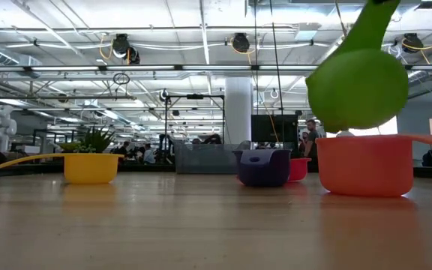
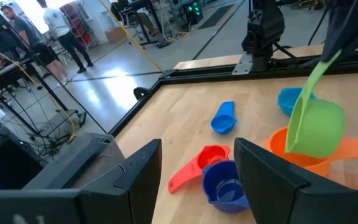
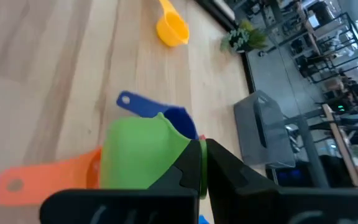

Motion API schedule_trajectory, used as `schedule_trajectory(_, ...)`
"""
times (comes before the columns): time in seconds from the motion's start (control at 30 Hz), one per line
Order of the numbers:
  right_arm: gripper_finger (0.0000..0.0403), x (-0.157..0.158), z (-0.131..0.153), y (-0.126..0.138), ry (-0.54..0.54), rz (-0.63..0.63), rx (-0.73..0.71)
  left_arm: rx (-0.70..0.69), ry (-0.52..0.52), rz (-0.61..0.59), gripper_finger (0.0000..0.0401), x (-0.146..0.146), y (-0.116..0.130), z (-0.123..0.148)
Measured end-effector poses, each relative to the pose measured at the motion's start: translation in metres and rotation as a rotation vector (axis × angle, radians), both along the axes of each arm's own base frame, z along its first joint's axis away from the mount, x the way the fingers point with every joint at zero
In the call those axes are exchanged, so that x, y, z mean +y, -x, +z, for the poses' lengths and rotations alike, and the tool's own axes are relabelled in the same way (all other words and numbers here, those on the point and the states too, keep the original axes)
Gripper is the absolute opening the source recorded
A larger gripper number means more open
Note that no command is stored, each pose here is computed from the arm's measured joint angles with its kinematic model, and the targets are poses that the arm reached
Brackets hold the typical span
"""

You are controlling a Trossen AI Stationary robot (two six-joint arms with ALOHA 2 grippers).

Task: Nest measuring cups in basket
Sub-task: Stack the green measuring cup on top of the orange measuring cup

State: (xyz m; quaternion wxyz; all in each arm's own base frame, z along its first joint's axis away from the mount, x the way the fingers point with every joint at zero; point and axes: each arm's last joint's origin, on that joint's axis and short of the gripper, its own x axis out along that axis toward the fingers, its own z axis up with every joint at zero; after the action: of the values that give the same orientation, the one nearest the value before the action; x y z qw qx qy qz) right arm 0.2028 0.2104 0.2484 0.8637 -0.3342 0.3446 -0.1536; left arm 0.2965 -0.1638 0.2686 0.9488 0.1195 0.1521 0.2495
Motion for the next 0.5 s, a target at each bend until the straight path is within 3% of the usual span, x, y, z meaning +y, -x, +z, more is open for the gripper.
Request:
schedule_trajectory(0.3,0.0,0.0,-0.028,-0.018,0.116,-0.016,0.096,0.002,-0.002,0.0,0.0203,0.0,0.0,0.0)
schedule_trajectory(0.5,0.0,0.002,-0.036,-0.021,0.178,-0.02,0.081,0.005,-0.004,0.0,0.0202,0.0,0.0,0.0)
